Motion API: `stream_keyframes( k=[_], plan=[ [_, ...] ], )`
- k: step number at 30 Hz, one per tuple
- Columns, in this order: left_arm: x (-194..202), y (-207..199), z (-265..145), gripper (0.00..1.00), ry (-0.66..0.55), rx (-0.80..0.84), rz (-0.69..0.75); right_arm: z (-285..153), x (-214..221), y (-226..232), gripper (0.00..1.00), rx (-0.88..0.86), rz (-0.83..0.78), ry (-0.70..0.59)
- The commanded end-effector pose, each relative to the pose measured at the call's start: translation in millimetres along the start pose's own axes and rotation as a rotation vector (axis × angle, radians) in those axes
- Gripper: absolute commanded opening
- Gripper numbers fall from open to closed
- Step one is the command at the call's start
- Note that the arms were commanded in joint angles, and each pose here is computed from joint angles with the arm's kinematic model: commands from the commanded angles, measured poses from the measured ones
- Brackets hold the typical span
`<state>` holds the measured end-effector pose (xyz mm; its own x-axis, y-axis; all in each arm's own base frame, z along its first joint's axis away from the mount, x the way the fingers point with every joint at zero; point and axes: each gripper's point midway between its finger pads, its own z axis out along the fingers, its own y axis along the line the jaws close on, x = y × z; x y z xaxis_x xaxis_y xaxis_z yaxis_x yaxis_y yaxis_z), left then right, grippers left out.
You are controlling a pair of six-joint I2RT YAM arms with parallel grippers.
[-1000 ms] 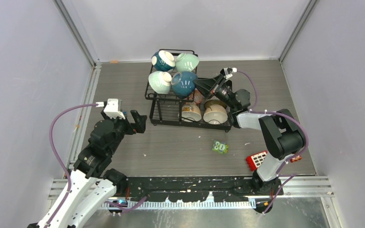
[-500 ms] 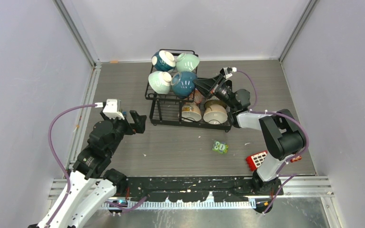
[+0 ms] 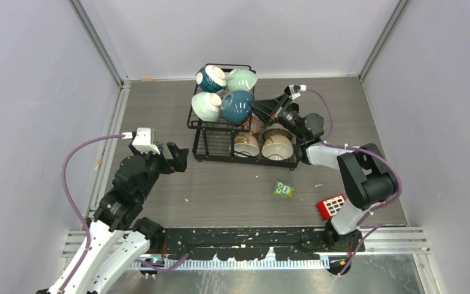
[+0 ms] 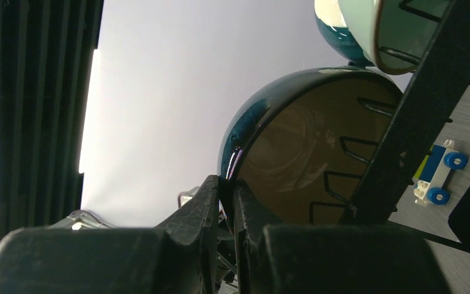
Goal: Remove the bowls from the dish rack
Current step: Pick up the bowl from the dish rack.
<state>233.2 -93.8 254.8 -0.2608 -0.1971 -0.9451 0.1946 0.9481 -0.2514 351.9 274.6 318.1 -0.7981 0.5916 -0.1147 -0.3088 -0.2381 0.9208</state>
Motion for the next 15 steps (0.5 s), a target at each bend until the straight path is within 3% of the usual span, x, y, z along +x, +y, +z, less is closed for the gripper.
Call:
stream_keyframes(
  k=[1, 15],
  plan=[
    [-18, -4, -2, 0.98, -0.065, 0.013, -0.007, 2, 4, 77, 0.01, -0.201, -0.119, 0.007],
    [-18, -4, -3, 0.98, -0.068, 0.014, -0.010, 4, 6, 98, 0.01, -0.243, -0.125, 0.026]
  ],
)
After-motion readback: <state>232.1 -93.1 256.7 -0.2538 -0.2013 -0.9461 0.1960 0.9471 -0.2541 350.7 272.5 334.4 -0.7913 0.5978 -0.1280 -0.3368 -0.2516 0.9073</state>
